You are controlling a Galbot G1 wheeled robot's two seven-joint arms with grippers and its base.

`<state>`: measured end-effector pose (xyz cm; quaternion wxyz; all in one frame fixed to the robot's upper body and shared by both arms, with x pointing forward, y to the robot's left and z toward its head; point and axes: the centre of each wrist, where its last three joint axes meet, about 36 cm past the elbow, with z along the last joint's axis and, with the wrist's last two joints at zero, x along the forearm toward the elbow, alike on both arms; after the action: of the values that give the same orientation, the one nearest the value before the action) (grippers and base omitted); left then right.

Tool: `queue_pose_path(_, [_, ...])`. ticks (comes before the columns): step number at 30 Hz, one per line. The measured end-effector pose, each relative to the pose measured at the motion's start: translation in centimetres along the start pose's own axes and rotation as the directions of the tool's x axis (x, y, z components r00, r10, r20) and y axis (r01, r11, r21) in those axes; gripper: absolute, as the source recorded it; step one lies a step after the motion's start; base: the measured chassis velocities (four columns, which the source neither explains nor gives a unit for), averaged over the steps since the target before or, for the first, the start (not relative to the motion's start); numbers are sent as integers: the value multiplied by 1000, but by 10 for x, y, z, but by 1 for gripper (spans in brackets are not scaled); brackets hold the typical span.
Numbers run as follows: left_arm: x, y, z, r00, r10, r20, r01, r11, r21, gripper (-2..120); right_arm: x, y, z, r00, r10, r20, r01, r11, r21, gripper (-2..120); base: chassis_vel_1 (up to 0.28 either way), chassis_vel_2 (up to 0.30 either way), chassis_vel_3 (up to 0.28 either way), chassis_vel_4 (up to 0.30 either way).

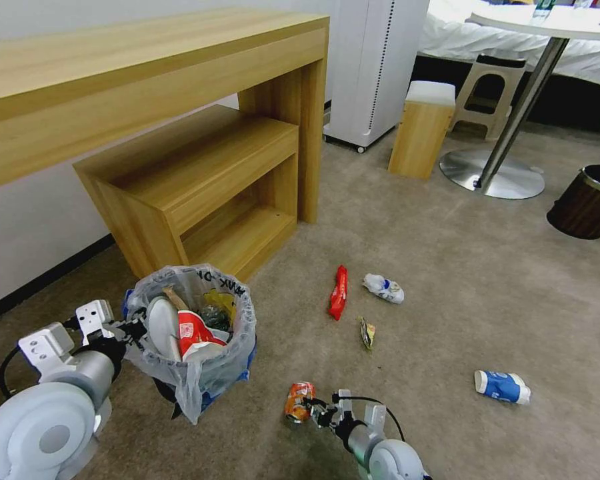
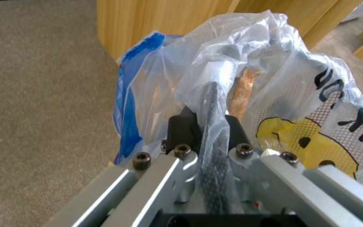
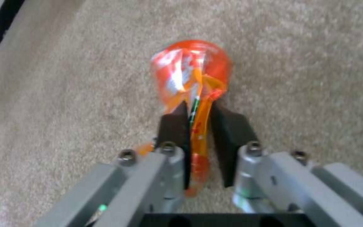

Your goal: Pick up the trash bin and place the garbage on the floor into it.

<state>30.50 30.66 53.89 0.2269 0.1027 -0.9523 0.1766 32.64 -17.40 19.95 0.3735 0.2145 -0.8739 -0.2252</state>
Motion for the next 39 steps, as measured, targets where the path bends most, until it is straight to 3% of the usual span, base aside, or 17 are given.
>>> queue_pose_path(2, [0, 0, 0, 1000, 0, 0, 0, 1000, 0, 2, 1, -1, -4, 1000, 0, 10, 0, 1000, 3, 1, 0, 0, 0, 0])
queue_pose_path(12, [0, 0, 0, 1000, 1, 0, -1, 1000, -1, 2, 15, 2, -33, 993, -42, 108, 34, 997, 68, 0, 0, 0, 0, 0])
queue_pose_path(19, [-1, -2, 0, 1000, 9, -3, -9, 1000, -5, 2, 58, 6, -92, 967, -118, 224, 79, 981, 175, 0, 0, 0, 0, 0])
queue_pose_path(25, [-1, -3, 2, 1000, 14, -10, -14, 1000, -9, 2, 77, 15, -120, 946, -166, 279, 98, 965, 242, 0, 0, 0, 0, 0])
queue_pose_path(28, [-3, -4, 6, 1000, 11, -24, -11, 1000, -18, 2, 95, 27, -142, 915, -226, 335, 122, 945, 303, 0, 0, 0, 0, 0])
queue_pose_path(31, [-4, -5, 12, 999, 12, -42, -14, 1000, -27, 2, 111, 39, -167, 857, -327, 398, 166, 907, 386, 0, 0, 0, 0, 0])
queue_pose_path(32, [-4, -5, 12, 999, 12, -42, -14, 1000, -27, 2, 111, 39, -167, 857, -327, 398, 166, 907, 386, 0, 0, 0, 0, 0])
queue_pose_path(34, [-4, -8, 15, 998, 22, -57, -24, 999, -28, 2, 120, 46, -180, 806, -417, 419, 215, 867, 450, 0, 0, 0, 0, 0])
queue_pose_path(35, [-4, -8, 15, 998, 22, -57, -24, 999, -28, 2, 120, 46, -180, 806, -417, 419, 215, 867, 450, 0, 0, 0, 0, 0])
queue_pose_path(38, [-1, -14, 20, 995, 56, -82, -59, 998, -28, 2, 125, 53, -189, 729, -543, 416, 303, 802, 515, 0, 0, 0, 0, 0])
queue_pose_path(39, [-1, -14, 20, 995, 56, -82, -59, 998, -28, 2, 125, 53, -189, 729, -543, 416, 303, 802, 515, 0, 0, 0, 0, 0])
